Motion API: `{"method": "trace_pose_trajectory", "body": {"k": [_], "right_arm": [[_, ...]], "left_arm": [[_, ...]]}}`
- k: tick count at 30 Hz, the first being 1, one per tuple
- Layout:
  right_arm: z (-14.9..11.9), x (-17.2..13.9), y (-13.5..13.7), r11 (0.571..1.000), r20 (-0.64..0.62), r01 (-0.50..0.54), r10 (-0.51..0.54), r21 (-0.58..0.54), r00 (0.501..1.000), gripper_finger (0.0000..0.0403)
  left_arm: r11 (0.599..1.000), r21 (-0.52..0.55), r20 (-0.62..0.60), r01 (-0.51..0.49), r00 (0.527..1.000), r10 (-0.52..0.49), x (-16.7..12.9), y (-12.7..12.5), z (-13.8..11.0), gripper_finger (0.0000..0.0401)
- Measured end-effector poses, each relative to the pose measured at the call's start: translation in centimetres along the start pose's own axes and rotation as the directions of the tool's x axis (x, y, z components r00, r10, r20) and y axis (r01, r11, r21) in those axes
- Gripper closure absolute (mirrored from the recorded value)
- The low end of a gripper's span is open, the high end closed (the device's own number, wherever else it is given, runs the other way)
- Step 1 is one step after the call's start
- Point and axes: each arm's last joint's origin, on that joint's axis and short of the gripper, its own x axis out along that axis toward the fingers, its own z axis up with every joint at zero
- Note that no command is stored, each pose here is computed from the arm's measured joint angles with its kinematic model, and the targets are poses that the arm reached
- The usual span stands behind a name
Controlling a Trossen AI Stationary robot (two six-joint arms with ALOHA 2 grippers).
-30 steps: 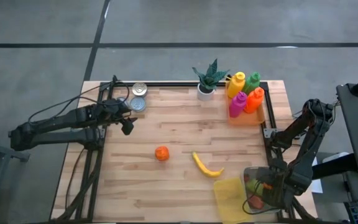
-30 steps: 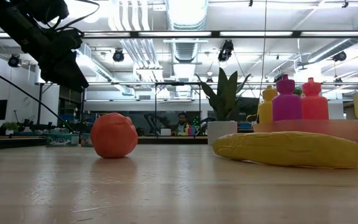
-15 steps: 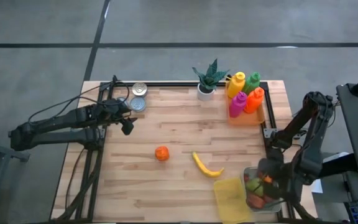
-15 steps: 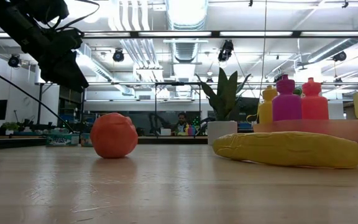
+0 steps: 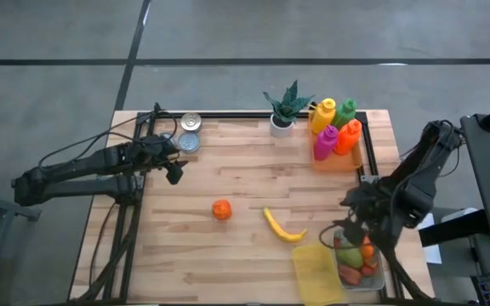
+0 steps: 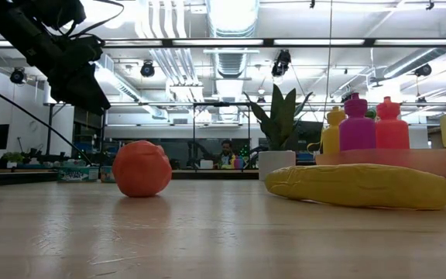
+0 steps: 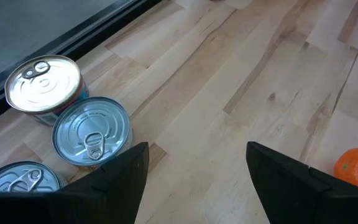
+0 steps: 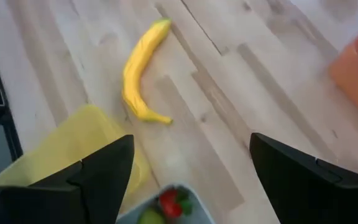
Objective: Pick & Place Food Item
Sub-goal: Put the yellow banana into the gray bin
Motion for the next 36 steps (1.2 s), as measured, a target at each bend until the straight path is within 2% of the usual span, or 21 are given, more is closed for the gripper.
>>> {"method": "trace_pose_trajectory", "body": {"k": [6, 10, 14, 24, 29, 36], "right_arm": [[2.5, 1.9, 1.5, 0.998, 0.069, -0.049, 0.052, -0.043, 0.996, 0.0086], [4.3, 3.7, 2.4, 0.998, 0.114, -0.055, 0.052, 0.021, 0.992, 0.0086], [5.4, 5.6, 3.1, 0.995, 0.096, -0.057, 0.049, 0.085, 0.994, 0.0086], [6.1, 10.9, 6.6, 0.981, 0.114, -0.120, 0.103, 0.155, 0.988, 0.0086], [6.1, 12.7, 8.2, 0.984, 0.067, -0.092, 0.082, 0.151, 0.994, 0.0086], [7.2, 15.0, 10.2, 0.988, -0.009, 0.045, -0.044, 0.145, 0.999, 0.0086]], "left_arm": [[1.000, 0.000, 0.000, 0.000, 1.000, 0.000, 0.0, 0.0, 0.0, 0.0126], [1.000, 0.000, 0.000, 0.000, 1.000, 0.000, 0.0, 0.0, 0.0, 0.0126], [1.000, 0.000, 0.000, 0.000, 1.000, 0.000, 0.0, 0.0, 0.0, 0.0126], [1.000, 0.000, 0.000, 0.000, 1.000, 0.000, 0.0, 0.0, 0.0, 0.0126], [1.000, 0.000, 0.000, 0.000, 1.000, 0.000, 0.0, 0.0, 0.0, 0.0126], [1.000, 0.000, 0.000, 0.000, 1.000, 0.000, 0.0, 0.0, 0.0, 0.0126]]}}
